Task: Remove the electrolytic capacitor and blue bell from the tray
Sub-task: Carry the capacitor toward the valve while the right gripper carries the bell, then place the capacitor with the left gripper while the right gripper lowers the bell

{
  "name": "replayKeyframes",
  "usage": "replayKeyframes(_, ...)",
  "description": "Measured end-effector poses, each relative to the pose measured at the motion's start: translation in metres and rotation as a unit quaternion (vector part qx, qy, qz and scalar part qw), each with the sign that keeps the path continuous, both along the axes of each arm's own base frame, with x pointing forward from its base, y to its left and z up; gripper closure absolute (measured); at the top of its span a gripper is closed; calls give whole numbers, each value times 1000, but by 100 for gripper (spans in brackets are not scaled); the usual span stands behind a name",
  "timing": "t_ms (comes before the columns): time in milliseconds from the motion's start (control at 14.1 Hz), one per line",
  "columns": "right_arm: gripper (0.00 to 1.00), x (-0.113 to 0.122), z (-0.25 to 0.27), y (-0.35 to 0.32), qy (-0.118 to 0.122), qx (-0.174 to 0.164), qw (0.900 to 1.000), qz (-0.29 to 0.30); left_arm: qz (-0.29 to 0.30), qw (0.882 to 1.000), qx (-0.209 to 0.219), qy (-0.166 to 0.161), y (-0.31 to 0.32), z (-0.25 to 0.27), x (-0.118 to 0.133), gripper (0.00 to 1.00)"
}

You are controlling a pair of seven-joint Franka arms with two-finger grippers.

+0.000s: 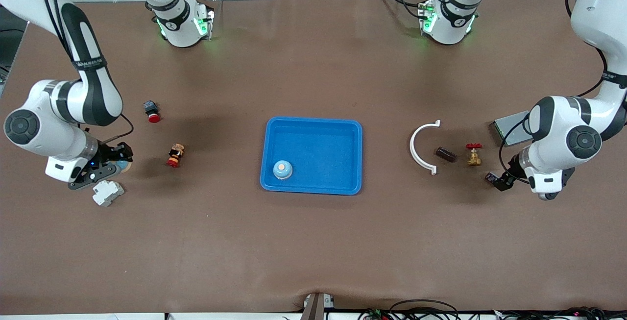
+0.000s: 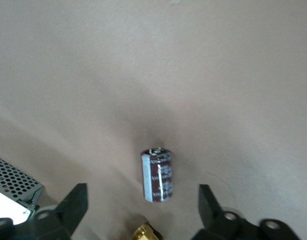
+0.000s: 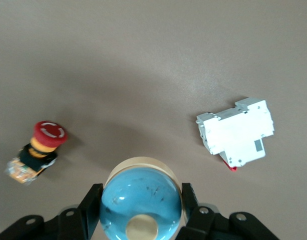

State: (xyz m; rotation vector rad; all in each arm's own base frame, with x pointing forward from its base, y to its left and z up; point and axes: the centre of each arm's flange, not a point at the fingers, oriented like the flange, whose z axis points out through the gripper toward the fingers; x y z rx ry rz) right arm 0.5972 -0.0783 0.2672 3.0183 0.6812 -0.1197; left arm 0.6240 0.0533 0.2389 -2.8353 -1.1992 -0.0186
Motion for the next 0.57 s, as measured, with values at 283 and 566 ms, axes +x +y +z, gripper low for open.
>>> replayKeyframes(283, 32, -3, -48, 6, -16, 2, 1000, 8, -49, 999, 12, -12, -32, 60, 13, 0)
replayKeyframes(566, 32, -11, -71, 9, -9, 4, 1000, 10, -73, 997, 26, -2, -71, 126, 19, 0)
